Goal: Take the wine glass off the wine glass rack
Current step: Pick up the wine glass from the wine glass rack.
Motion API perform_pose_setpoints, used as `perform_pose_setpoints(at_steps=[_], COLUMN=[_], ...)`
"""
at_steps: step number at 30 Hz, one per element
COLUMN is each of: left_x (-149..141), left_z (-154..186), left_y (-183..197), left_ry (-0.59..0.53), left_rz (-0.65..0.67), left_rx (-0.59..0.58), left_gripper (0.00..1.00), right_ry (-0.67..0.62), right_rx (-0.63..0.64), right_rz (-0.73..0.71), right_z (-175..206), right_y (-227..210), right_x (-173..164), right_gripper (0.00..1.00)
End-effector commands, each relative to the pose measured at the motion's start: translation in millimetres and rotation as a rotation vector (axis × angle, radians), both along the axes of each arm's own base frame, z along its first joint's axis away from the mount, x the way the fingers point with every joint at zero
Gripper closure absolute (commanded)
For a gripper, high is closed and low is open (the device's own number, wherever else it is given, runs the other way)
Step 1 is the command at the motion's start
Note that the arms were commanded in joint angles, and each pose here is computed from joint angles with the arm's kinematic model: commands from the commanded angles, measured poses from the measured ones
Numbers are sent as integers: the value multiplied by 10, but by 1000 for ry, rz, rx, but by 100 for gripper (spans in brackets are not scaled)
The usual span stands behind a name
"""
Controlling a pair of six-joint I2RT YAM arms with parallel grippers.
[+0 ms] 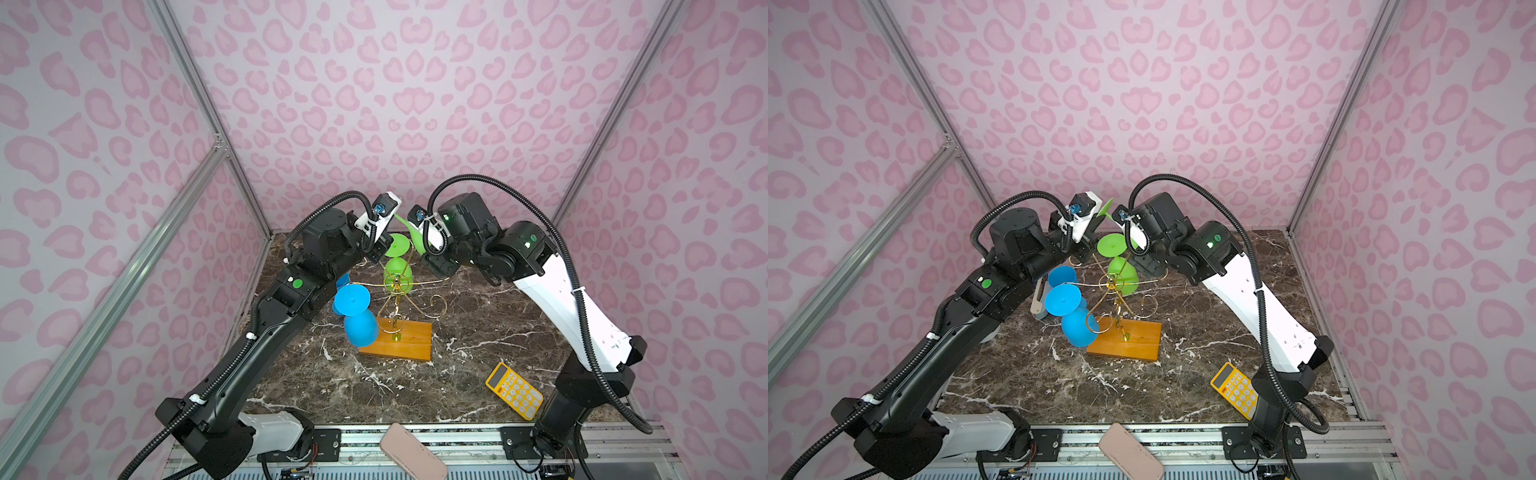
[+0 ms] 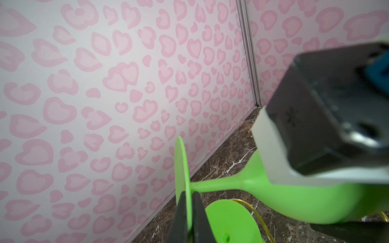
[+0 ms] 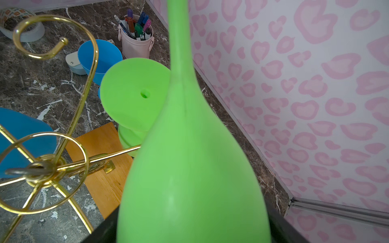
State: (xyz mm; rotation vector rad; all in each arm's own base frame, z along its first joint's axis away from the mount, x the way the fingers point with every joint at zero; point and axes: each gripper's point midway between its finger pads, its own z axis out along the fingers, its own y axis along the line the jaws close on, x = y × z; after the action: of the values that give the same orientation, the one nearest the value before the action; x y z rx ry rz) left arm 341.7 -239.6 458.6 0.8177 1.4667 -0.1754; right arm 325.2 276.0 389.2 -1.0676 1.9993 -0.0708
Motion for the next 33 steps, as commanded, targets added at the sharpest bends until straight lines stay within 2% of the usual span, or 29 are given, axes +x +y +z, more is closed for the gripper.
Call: perform_pose_setpoints(at_steps=[1, 7, 13, 23, 28, 33], left_x=[-46, 16, 48, 175, 226, 261], left_z=[287, 340, 374, 413, 368, 326], left_y=[-36, 25, 57, 299, 377, 424], left_ry=[-57, -38, 0, 127, 187, 234], left_rz=[-26, 25, 48, 95, 80, 55], left_rx=[-102, -151, -203, -395, -458, -495], left_gripper=[97, 96, 96, 96, 96, 96], right_ry=[-12, -59, -96, -150, -70, 1], right_rx=[39, 146, 341, 791, 960, 1012], right_rz=[-1, -6, 30, 139, 172, 154], right_z=[55, 297, 603, 1221, 1272, 1180], right_y=[27, -40, -179, -614, -713, -694], right_x=[8, -53, -218, -594, -465, -228], right_gripper=[12, 6, 4, 6, 12, 19])
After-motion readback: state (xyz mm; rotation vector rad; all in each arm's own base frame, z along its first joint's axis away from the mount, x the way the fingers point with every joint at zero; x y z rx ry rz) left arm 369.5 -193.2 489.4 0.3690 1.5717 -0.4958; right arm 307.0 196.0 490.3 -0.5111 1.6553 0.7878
